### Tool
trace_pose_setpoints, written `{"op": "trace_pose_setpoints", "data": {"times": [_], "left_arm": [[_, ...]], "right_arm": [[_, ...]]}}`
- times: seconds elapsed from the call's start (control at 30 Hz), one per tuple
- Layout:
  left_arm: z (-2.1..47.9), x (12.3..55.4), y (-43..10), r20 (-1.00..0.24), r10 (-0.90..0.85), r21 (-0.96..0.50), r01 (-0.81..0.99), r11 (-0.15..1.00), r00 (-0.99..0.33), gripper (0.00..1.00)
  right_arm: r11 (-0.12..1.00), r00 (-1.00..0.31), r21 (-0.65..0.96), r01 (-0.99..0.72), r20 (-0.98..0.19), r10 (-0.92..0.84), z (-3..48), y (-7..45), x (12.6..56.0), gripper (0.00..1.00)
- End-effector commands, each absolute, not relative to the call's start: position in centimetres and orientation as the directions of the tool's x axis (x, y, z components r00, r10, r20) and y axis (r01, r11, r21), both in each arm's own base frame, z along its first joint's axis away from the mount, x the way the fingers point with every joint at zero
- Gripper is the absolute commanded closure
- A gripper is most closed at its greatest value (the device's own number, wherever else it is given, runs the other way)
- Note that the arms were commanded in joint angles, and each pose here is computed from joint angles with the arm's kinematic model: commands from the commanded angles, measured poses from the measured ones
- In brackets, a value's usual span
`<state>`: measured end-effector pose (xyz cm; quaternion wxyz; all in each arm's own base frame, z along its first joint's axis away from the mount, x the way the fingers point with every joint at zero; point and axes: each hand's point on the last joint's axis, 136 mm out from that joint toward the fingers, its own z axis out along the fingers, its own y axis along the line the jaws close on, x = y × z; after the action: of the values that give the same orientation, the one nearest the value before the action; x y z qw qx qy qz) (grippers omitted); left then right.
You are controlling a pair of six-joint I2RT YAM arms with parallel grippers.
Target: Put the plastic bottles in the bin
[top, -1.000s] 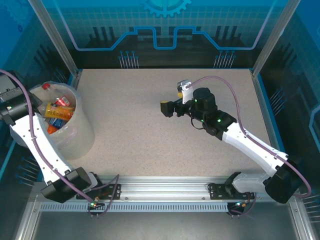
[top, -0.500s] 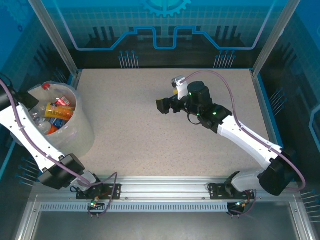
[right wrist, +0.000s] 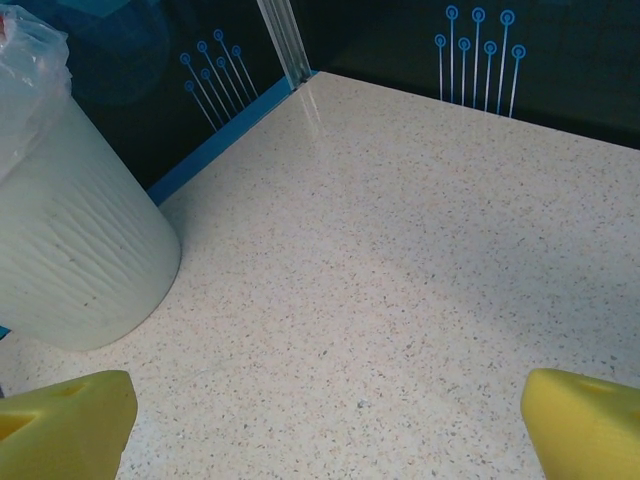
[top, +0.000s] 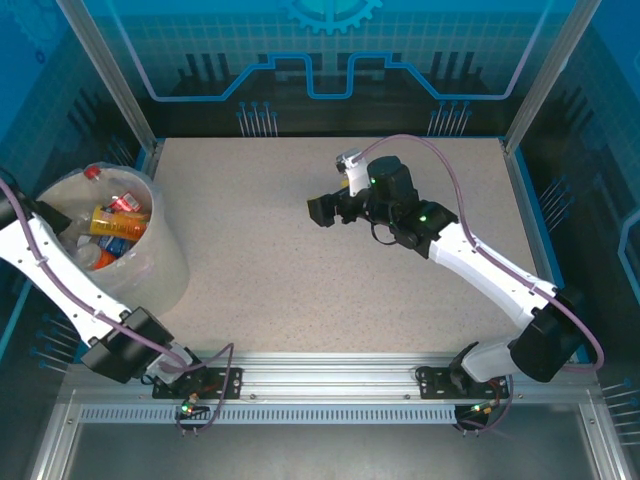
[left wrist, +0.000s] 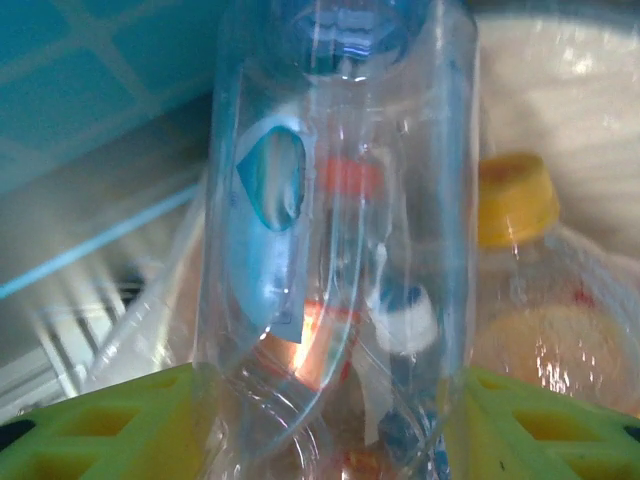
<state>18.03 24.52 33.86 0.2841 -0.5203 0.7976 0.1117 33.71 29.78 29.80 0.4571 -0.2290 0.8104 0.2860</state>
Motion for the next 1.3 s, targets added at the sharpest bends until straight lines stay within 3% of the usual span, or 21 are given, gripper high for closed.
{"op": "trace_pose_setpoints", "data": {"times": [0.0, 0.13, 0.27, 0.5, 0.63, 0.7, 0.77, 0.83, 0.9, 1.1, 1.27], "left_arm": [[38.4, 19.7, 25.3, -0.744, -0.643, -0.215, -0.845, 0.489, -0.182, 0.41], [42.3, 20.9, 23.9, -0.864, -0.496, -0.269, -0.752, 0.601, -0.088, 0.4], [44.9, 20.4, 24.2, -0.955, -0.298, -0.192, -0.739, 0.646, -0.012, 0.44], [41.3, 21.7, 26.3, -0.972, -0.178, -0.011, -0.731, 0.683, -0.152, 0.42], [39.5, 22.0, 26.8, -0.972, -0.166, 0.009, -0.729, 0.684, -0.167, 0.4], [38.7, 22.3, 26.9, -0.969, -0.173, 0.008, -0.724, 0.69, -0.176, 0.36], [38.3, 22.1, 26.9, -0.968, -0.183, 0.004, -0.732, 0.682, -0.175, 0.21], [38.9, 22.0, 26.5, -0.971, -0.188, -0.02, -0.73, 0.683, -0.149, 0.06], [40.1, 22.1, 25.5, -0.972, -0.198, -0.053, -0.706, 0.707, -0.126, 0.01], [43.9, 22.6, 22.7, -0.958, -0.283, -0.197, -0.627, 0.754, -0.039, 0.01], [46.2, 24.8, 16.7, -0.898, -0.438, -0.411, -0.407, 0.816, 0.028, 0.01]], "right_arm": [[0.721, -0.49, 0.268, -0.64, -0.864, -0.114, 29.6, 30.6, 33.3, 0.0], [0.728, -0.48, 0.257, -0.635, -0.87, -0.111, 29.8, 30.5, 33.5, 0.0], [0.737, -0.464, 0.239, -0.633, -0.878, -0.114, 30.1, 30.3, 33.7, 0.0], [0.741, -0.458, 0.234, -0.63, -0.882, -0.11, 30.4, 30.4, 34.0, 0.0], [0.745, -0.47, 0.251, -0.618, -0.877, -0.095, 30.3, 30.4, 34.0, 0.0], [0.747, -0.475, 0.254, -0.614, -0.875, -0.093, 30.2, 30.3, 34.0, 0.0], [0.75, -0.478, 0.254, -0.611, -0.874, -0.093, 30.0, 30.2, 33.9, 0.0], [0.756, -0.475, 0.248, -0.606, -0.875, -0.094, 29.9, 29.9, 33.9, 0.0], [0.763, -0.47, 0.236, -0.602, -0.877, -0.101, 29.7, 29.7, 33.9, 0.0], [0.781, -0.448, 0.197, -0.593, -0.886, -0.117, 29.5, 29.0, 34.1, 0.0], [0.817, -0.44, 0.188, -0.545, -0.894, -0.088, 29.5, 27.8, 34.3, 0.0]]}}
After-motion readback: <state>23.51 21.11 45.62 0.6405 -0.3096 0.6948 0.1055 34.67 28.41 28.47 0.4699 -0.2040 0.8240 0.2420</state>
